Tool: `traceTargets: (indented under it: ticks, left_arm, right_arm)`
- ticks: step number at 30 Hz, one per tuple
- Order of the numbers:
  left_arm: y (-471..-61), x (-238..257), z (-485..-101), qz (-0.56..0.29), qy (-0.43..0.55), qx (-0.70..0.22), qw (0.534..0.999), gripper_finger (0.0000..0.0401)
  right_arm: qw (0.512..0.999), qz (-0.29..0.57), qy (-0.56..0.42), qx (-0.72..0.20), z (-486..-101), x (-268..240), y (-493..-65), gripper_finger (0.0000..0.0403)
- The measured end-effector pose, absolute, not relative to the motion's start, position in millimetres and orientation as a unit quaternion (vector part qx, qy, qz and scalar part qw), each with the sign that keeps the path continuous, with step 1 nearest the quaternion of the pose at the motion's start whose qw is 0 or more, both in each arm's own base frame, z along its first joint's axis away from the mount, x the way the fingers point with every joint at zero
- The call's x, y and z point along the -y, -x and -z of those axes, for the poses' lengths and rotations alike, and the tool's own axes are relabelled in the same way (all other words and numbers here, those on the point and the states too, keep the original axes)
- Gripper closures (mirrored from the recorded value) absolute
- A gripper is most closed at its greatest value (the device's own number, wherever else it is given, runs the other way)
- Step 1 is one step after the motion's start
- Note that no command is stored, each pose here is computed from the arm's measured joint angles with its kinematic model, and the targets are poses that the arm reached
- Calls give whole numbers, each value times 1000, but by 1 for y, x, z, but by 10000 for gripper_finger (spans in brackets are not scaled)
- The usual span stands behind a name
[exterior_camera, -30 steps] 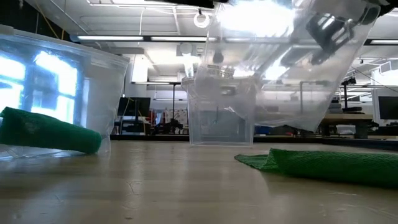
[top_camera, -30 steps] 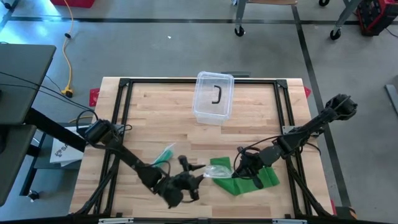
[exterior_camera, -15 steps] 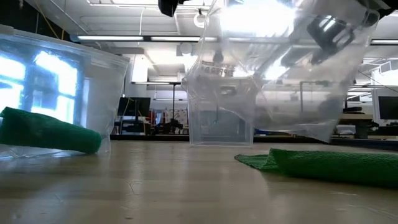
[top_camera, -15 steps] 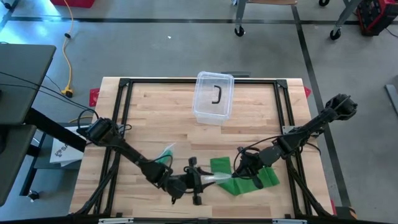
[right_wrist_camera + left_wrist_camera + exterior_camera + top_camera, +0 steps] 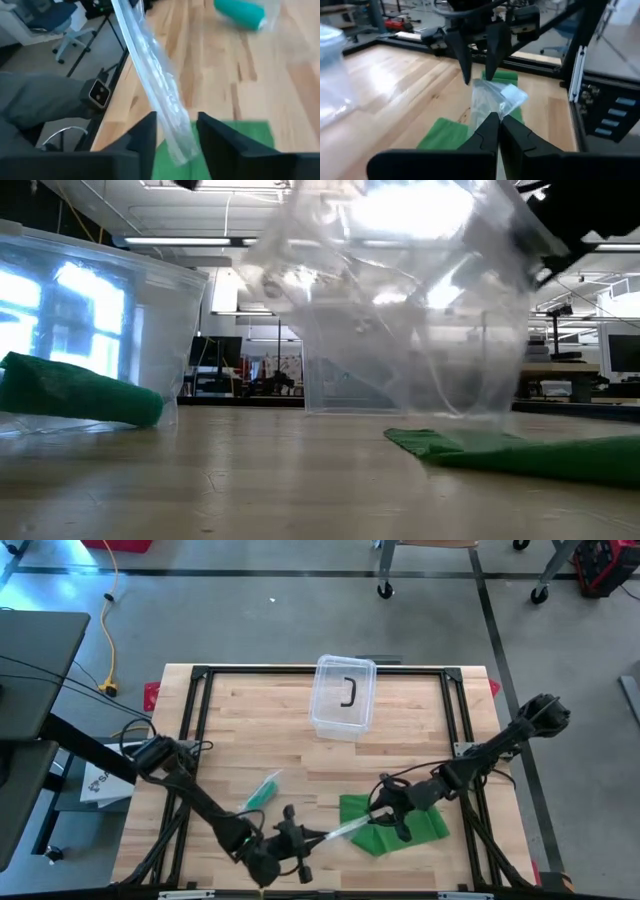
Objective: Roll bandage
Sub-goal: Open the transparent zip bag
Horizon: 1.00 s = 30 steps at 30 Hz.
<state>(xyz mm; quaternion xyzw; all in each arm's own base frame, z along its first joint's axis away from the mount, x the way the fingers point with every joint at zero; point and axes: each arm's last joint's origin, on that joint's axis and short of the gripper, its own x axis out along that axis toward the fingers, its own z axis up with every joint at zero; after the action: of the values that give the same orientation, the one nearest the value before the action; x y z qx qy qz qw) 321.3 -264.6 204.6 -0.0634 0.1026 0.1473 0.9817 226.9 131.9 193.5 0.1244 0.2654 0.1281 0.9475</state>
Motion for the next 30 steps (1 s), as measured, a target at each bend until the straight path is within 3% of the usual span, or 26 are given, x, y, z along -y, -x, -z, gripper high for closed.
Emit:
traceTargets:
  ticks: [4, 12, 16, 21, 25, 30]
  left_arm:
    - [-309, 274, -202, -176, 83, -91, 977, 400]
    - [-301, 279, -202, -195, 93, -78, 973, 400]
    - [-301, 279, -202, -194, 95, -76, 973, 400]
    - [-300, 282, -203, -191, 96, -75, 974, 401]
    - [-294, 287, -203, -180, 87, -78, 977, 401]
    - [-284, 295, -202, -184, 57, -77, 978, 401]
  right_arm:
    - [968, -116, -89, -204, -205, -132, -230, 230]
    - [989, -124, 30, -79, -235, -170, -243, 230]
    - [987, -128, 75, -64, -229, -197, -269, 231]
    - [986, -69, 119, -89, -207, -218, -303, 236]
    - [987, -62, 113, -100, -202, -226, -313, 284]
    - [988, -63, 99, -98, -205, -228, -312, 389]
